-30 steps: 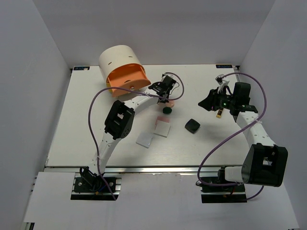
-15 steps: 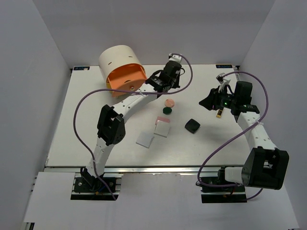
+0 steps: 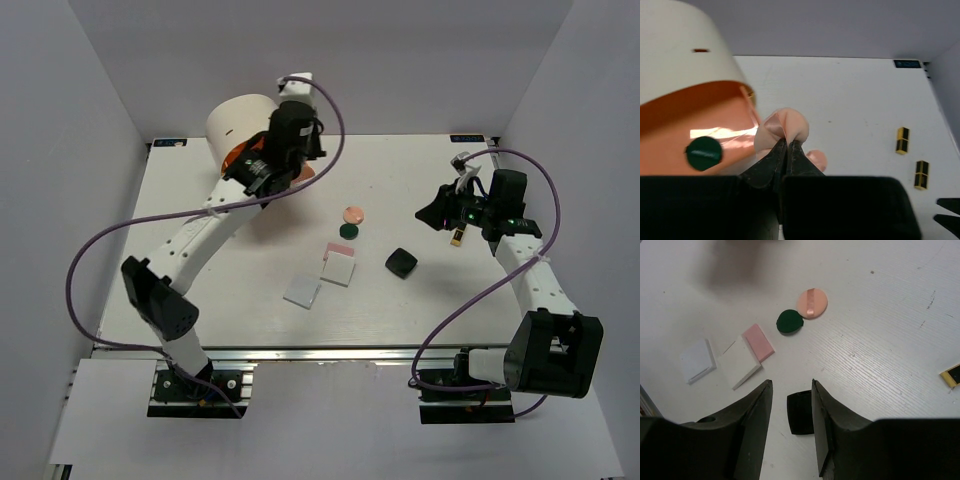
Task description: Organize the makeup
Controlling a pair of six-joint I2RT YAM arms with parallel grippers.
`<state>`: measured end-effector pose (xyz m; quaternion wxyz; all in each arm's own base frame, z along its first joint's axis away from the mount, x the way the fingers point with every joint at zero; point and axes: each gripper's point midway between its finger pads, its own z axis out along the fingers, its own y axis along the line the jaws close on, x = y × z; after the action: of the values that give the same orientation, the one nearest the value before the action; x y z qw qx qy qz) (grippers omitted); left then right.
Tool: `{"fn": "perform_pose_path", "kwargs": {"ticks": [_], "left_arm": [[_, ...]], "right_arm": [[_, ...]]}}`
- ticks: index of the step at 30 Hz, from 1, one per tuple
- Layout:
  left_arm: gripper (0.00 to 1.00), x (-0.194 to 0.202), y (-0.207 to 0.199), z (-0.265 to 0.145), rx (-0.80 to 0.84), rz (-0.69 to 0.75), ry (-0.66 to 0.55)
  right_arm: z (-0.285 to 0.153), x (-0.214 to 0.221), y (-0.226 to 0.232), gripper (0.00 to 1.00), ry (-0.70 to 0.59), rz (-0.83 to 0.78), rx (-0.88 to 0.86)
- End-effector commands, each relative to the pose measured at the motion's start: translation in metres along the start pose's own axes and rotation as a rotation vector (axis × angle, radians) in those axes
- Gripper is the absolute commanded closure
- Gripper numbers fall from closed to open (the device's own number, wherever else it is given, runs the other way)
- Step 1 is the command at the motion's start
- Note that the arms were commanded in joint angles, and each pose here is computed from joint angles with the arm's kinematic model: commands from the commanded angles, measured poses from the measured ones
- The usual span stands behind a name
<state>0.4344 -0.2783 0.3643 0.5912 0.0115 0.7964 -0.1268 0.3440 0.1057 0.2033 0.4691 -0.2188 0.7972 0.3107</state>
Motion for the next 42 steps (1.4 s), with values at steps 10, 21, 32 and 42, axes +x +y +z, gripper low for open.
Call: {"fn": "perform_pose_path", "kwargs": {"ticks": [10, 21, 32, 42], "left_arm": [[1.00, 0.031, 0.119, 0.008, -0.235, -0.022, 0.086], [0.48, 0.041, 0.146, 0.018, -0.307, -0.019, 0.105], [0.46, 0.017, 0.136, 0.006, -0.256, -0.070, 0.059], [0.22, 0.009, 0.127, -0.062, -0.117, -0.208, -0.017]], "right_arm": [[0.012, -0.018, 0.013, 0.53, 0.007, -0.082, -0.054], [0.037, -0.013, 0.026, 0.43, 0.062, -0.158, -0.107], [0.089, -0.014, 0.033, 0.42, 0.147, -0.222, -0.128], [0.173, 0.002, 0.006, 0.41, 0.259, -0.138, 0.094]]}}
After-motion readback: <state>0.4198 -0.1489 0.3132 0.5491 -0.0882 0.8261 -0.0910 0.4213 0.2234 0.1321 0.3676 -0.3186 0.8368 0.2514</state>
